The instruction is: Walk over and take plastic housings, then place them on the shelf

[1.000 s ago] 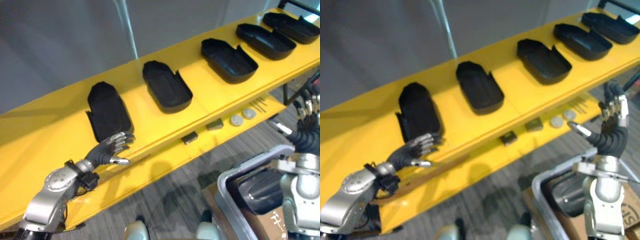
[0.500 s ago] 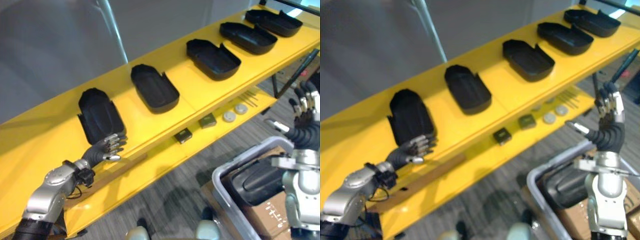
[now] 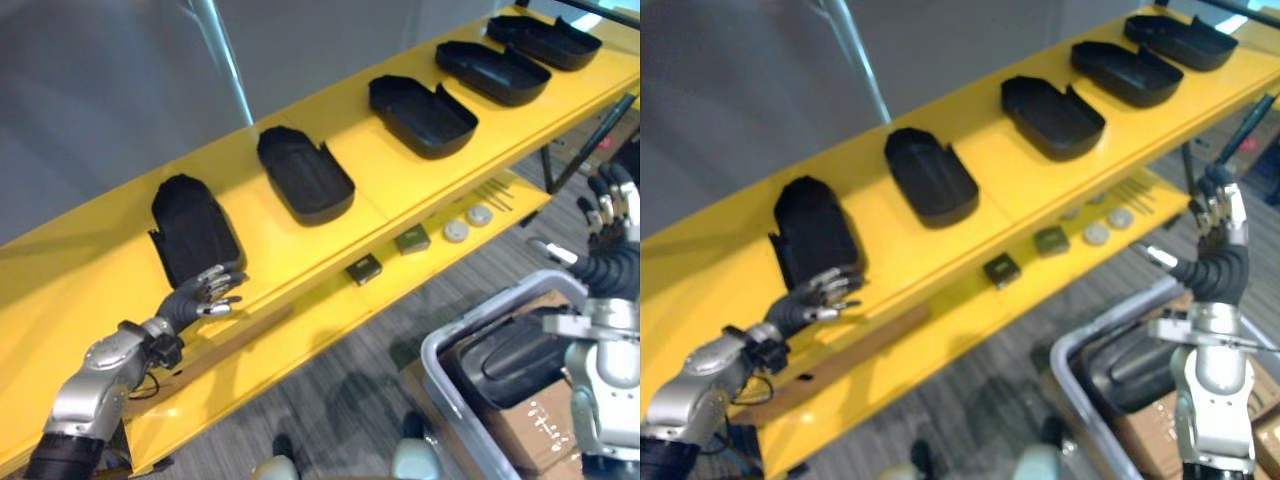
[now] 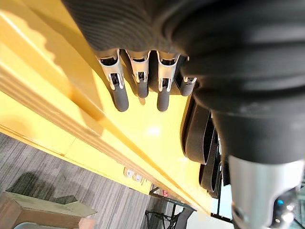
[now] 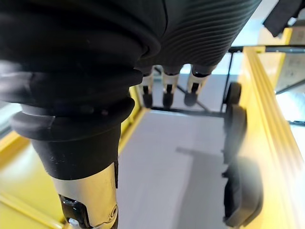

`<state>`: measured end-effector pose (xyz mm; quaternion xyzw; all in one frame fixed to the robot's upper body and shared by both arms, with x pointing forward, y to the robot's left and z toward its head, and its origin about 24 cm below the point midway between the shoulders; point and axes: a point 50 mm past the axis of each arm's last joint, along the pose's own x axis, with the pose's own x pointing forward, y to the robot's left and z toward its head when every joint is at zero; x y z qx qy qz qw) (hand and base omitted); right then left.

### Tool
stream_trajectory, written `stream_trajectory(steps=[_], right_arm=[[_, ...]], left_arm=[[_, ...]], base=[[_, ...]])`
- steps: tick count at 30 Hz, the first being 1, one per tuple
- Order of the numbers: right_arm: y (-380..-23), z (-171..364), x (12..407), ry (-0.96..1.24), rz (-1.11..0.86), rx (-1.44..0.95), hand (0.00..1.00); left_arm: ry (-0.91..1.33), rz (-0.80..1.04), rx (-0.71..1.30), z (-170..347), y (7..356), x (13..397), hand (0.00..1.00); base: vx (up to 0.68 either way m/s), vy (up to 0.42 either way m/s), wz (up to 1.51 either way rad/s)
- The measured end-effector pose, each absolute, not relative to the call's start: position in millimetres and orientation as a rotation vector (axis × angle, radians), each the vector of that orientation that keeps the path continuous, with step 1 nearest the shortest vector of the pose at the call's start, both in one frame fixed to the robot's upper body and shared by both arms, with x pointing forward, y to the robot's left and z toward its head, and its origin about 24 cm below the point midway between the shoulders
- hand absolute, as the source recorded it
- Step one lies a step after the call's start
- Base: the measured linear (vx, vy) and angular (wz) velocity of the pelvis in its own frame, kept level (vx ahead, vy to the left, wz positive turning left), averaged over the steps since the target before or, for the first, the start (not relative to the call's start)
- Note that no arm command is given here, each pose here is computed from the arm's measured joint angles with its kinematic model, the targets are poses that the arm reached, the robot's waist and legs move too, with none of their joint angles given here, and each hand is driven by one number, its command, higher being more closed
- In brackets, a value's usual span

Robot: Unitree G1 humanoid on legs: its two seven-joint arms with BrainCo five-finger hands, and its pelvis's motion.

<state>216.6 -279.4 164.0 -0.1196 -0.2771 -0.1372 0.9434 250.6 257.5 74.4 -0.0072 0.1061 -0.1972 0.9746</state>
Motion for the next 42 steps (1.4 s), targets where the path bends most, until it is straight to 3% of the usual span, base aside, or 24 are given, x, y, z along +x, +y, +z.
stream_trajectory(steps=[22,26,31,36,42], right_arm=[[-280,163,217,-0.561,-0.281,-0.245,0.0],[-279,163,217,-0.562,-0.281,-0.243,0.0],[-270,161,222,-0.565,-0.246,-0.22,0.0],[-264,169,223,-0.644,-0.234,-0.166,0.0],[-266,182,219,-0.768,-0.266,-0.132,0.0]], left_arm=[[0.124,-0.323,-0.05,82,259,256,0.0],[0.092,-0.398,-0.047,89,252,256,0.0],[-0.007,-0.635,-0.093,110,217,250,0.0],[-0.231,-0.768,-0.151,145,193,230,0.0],[-0.766,-0.446,-0.177,206,241,195,0.0]], base=[[0.0,0.0,-0.01],[0.0,0.0,0.0],[0.0,0.0,0.0],[0.0,0.0,0.0],[0.0,-0.004,0.14]])
